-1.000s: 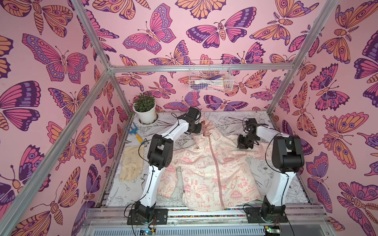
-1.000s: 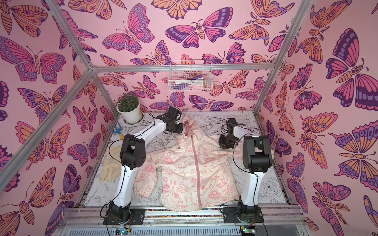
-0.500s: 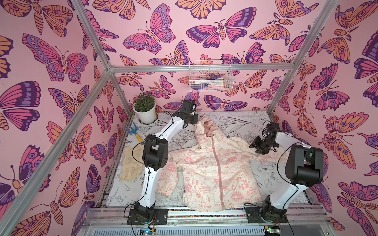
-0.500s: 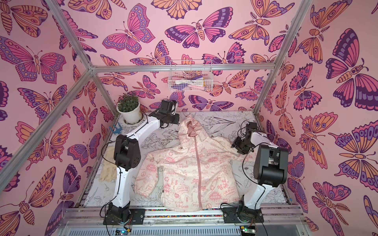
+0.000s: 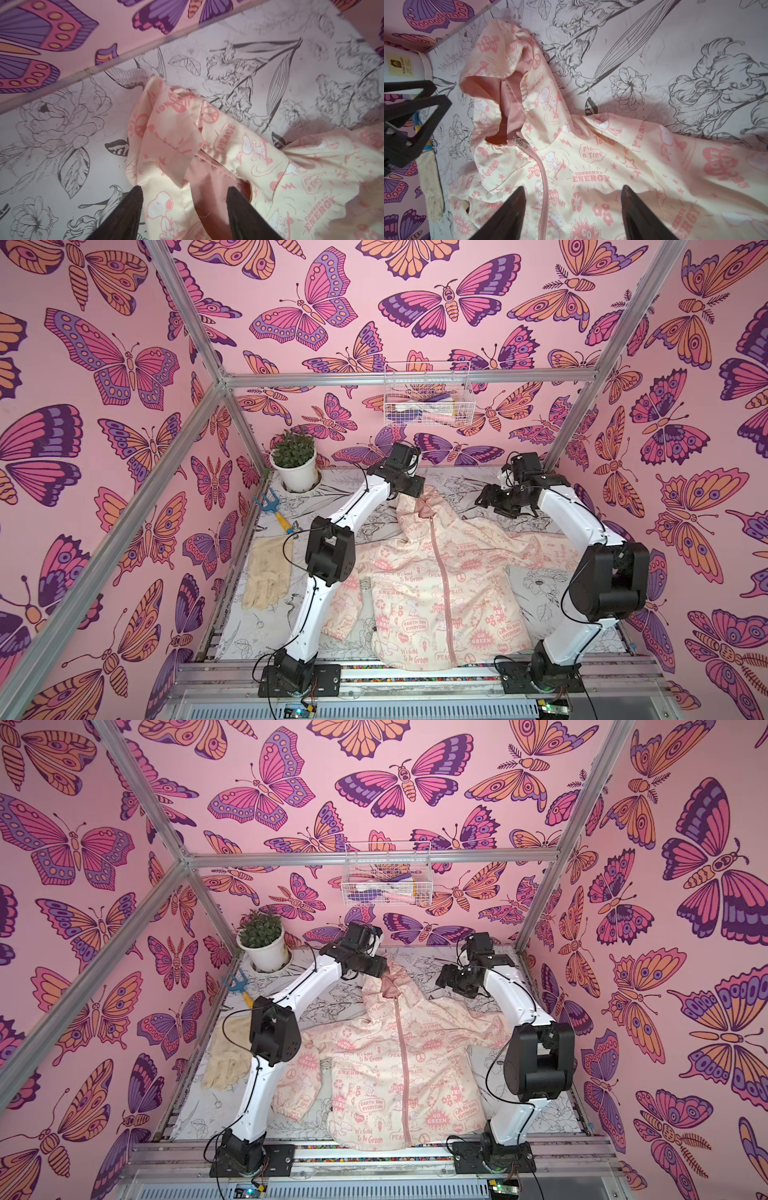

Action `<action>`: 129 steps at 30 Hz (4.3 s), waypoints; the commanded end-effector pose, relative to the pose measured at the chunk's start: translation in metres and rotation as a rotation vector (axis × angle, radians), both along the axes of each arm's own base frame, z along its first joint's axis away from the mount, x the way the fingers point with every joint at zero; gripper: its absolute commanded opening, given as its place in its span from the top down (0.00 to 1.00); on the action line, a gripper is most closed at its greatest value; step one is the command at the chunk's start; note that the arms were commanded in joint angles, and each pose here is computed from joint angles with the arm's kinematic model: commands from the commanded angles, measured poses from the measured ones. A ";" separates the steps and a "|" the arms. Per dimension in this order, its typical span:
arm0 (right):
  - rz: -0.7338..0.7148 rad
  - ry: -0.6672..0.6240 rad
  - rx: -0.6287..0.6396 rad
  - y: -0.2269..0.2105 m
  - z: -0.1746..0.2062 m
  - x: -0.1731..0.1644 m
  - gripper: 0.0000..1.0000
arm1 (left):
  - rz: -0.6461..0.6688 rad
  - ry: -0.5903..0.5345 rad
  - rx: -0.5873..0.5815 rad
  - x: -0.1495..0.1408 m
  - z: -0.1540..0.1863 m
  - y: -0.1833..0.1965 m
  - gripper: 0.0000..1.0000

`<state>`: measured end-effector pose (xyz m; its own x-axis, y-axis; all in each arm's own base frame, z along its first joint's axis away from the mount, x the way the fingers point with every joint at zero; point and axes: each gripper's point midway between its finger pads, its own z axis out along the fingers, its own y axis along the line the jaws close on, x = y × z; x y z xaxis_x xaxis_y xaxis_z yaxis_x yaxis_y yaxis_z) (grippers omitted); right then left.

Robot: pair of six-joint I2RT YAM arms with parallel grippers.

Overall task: Unzip the jacket
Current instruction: Flatten out the jacket at the center of the board.

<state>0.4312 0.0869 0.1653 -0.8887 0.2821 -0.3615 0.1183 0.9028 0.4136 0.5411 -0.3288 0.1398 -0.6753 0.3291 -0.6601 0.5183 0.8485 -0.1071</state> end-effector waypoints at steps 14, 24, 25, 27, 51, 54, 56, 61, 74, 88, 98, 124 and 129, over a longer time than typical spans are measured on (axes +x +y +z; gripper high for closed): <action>0.030 0.053 -0.059 -0.003 -0.012 -0.009 0.33 | 0.259 -0.021 0.350 0.035 -0.039 0.081 0.51; 0.089 -0.032 0.012 0.030 -0.018 0.019 0.33 | 0.116 -0.066 0.103 0.032 0.038 0.059 1.00; 0.111 -0.047 0.024 0.037 -0.017 0.024 0.32 | 0.101 -0.078 0.093 0.030 0.046 0.056 1.00; 0.162 -0.086 0.025 0.050 -0.013 0.033 0.31 | 0.086 -0.092 0.069 0.027 0.059 0.053 1.00; 0.418 -0.285 -0.146 0.146 -0.025 0.089 0.22 | 0.020 -0.167 0.002 0.007 0.122 0.051 1.00; 0.415 -0.301 -0.196 0.152 -0.024 0.091 0.17 | 0.018 -0.167 -0.001 0.006 0.123 0.051 1.00; 0.397 -0.311 -0.228 0.152 -0.022 0.095 0.14 | 0.017 -0.165 -0.009 0.005 0.125 0.050 1.00; 0.279 -0.333 -0.313 0.140 -0.013 0.115 0.16 | 0.011 -0.165 -0.029 0.003 0.130 0.049 1.00; 0.265 -0.400 -0.302 0.149 0.024 0.140 0.55 | -0.003 -0.108 -0.038 -0.008 0.118 0.048 1.00; 0.352 -0.510 -0.180 0.168 0.013 0.100 0.18 | 0.003 -0.087 -0.051 -0.021 0.125 0.051 1.00; 0.370 -0.579 -0.229 0.200 0.026 0.104 0.19 | 0.008 -0.050 -0.052 -0.037 0.123 0.057 1.00; 0.367 -0.630 -0.517 0.181 0.073 0.118 1.00 | 0.189 -0.026 0.021 -0.039 0.112 0.098 0.00; 0.381 -0.591 -0.563 0.162 0.082 0.107 1.00 | 0.310 0.073 -0.058 -0.052 0.093 0.119 0.00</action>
